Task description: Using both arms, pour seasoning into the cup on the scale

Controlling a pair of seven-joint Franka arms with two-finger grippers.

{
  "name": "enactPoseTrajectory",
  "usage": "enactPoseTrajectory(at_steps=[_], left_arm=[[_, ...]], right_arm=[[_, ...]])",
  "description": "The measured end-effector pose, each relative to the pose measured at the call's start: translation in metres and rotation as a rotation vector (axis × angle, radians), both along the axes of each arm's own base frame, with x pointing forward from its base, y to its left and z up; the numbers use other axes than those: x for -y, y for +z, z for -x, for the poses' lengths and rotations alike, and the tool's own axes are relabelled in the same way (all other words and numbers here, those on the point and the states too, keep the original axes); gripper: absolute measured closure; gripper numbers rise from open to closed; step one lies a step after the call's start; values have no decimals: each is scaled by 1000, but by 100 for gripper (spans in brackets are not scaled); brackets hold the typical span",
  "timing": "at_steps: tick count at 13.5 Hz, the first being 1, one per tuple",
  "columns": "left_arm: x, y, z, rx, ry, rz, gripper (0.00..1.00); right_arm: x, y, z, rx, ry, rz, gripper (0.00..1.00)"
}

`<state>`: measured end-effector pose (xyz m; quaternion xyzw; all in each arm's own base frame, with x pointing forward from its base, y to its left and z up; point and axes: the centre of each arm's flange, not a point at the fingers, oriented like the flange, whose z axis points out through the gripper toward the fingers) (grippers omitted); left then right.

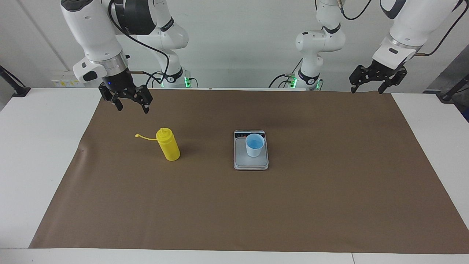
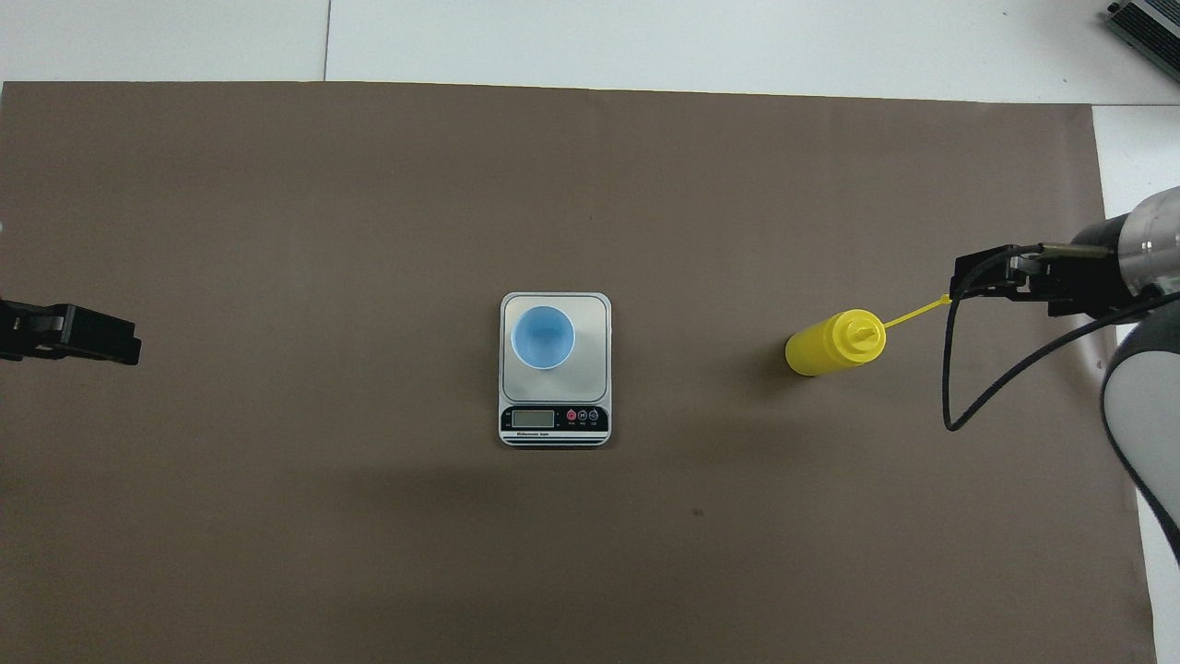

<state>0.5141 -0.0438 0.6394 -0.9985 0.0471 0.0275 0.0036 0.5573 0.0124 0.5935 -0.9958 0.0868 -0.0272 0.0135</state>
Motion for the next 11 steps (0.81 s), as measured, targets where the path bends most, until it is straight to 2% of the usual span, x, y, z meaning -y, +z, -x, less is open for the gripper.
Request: enactPoseTrajectory(at_steps=[11], left_arm=[[0, 0, 0, 0, 0, 0, 0]], right_arm=[[-1, -1, 0, -4, -18, -1, 0]])
